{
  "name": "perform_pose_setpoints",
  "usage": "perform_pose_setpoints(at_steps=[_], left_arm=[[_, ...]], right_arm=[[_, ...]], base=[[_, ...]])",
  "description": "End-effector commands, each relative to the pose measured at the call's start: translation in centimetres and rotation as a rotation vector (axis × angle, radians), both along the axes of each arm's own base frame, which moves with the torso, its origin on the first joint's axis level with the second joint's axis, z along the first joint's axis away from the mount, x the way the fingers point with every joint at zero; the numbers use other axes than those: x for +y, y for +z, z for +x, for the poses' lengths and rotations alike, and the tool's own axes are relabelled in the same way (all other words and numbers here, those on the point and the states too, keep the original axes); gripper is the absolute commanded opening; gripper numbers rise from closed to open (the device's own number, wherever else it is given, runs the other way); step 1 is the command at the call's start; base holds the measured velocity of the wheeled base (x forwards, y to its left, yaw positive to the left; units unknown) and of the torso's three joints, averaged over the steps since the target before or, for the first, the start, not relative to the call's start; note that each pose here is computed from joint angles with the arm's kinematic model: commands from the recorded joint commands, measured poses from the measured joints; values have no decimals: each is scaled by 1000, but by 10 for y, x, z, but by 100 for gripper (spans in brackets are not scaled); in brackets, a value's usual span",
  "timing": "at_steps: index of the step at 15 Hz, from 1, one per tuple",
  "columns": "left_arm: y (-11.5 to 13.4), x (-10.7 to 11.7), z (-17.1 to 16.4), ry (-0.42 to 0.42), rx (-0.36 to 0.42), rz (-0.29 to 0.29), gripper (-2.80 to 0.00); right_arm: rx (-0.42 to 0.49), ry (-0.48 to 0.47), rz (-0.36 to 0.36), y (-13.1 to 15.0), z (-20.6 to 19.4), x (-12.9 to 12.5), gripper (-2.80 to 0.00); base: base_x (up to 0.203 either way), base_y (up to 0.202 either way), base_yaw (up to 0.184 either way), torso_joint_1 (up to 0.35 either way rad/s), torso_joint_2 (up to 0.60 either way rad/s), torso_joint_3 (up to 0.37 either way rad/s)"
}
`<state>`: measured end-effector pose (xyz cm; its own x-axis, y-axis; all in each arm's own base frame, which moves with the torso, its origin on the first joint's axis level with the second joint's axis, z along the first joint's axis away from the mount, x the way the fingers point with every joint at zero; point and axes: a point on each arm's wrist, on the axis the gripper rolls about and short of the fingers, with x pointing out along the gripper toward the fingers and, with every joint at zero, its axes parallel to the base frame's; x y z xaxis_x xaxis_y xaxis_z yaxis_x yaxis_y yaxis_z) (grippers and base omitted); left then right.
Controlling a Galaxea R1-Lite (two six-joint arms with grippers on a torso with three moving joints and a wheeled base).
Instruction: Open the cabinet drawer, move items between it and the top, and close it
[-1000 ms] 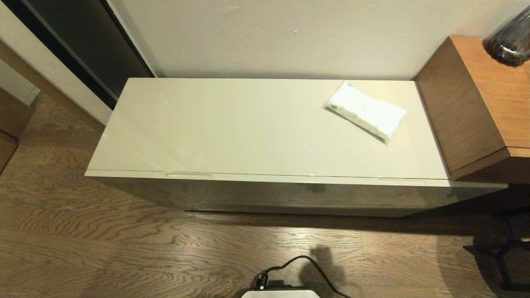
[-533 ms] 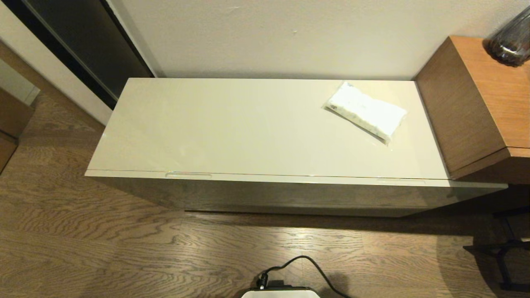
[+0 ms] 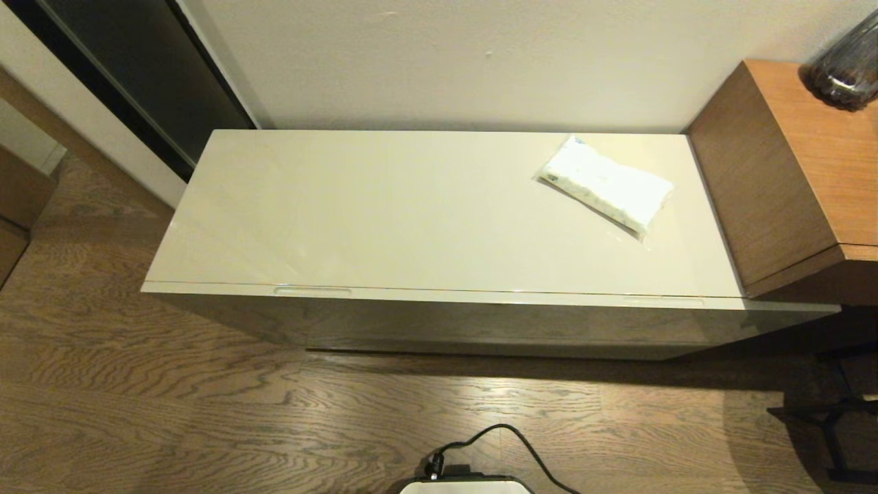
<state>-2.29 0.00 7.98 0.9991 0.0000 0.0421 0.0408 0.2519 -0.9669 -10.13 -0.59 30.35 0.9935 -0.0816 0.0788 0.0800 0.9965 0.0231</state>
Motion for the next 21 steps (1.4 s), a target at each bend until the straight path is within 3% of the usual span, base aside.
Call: perform_pose_setpoints(at_steps=[1,5,7,10,14,17,19,21], left_arm=[[0,0,0,-2,1,-8,-280],[0,0,0,-2,1,-8,-280],[0,0,0,0,1,-8,-280],[0,0,0,0,1,-8,-280],[0,0,0,0,1,-8,-280],[0,0,0,0,1,-8,-280],[0,0,0,0,1,-8,-280],[0,0,0,0,1,-8,-280]], right_arm=[[-48,-9,-47,-23,-27,2,-280],[-148,-6,-157,-86,-90,6,-280],[-138,-5,-177,-91,-89,7,-280],[-300,-25,-180,-80,-57,6,-280],[-436,-25,-166,-81,-27,6,-280],[-448,-1,-154,-123,30,6,-280],[-385,29,-144,-167,60,6,-280],[-433,49,-135,-178,65,7,-280]], base=[[0,0,0,0,0,0],[0,0,0,0,0,0],[0,0,0,0,0,0],[0,0,0,0,0,0],[0,0,0,0,0,0],[0,0,0,0,0,0],[0,0,0,0,0,0],[0,0,0,0,0,0]])
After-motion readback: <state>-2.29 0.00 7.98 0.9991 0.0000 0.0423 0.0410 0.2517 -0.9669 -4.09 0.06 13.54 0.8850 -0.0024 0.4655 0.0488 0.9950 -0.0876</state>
